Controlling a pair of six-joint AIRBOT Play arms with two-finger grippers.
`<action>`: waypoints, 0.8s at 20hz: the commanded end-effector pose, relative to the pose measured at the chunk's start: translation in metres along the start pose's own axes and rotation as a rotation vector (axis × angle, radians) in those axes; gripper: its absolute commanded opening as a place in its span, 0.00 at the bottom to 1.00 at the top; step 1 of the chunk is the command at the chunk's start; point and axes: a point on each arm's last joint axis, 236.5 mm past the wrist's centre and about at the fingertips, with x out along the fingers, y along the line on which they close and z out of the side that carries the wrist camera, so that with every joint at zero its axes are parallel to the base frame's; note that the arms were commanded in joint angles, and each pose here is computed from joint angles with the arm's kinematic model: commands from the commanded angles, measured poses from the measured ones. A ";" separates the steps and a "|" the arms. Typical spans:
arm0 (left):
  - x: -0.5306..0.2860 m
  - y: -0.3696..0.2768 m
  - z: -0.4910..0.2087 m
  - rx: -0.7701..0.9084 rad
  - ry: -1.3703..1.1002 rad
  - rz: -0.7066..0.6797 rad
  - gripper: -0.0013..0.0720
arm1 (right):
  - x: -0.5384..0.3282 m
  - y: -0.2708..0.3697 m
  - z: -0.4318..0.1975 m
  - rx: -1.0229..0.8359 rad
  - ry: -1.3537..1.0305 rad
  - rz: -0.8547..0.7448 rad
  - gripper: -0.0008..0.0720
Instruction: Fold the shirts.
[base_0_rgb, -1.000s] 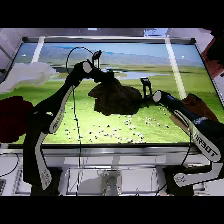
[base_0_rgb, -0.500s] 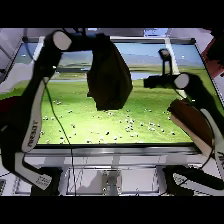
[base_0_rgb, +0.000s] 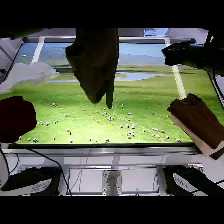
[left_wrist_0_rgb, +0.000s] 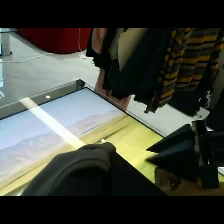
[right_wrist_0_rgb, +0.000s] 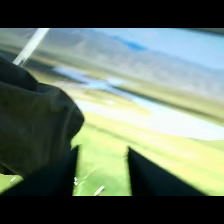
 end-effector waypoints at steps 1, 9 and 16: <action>-0.006 -0.005 -0.021 0.011 0.084 0.005 0.03 | 0.025 0.042 -0.057 0.079 0.197 0.192 0.58; 0.003 0.046 -0.059 0.081 0.206 0.182 0.03 | 0.110 0.128 -0.227 -0.064 0.548 0.424 0.62; -0.001 0.068 -0.061 0.141 0.226 0.265 0.03 | 0.166 0.106 -0.226 -0.105 0.382 0.293 0.62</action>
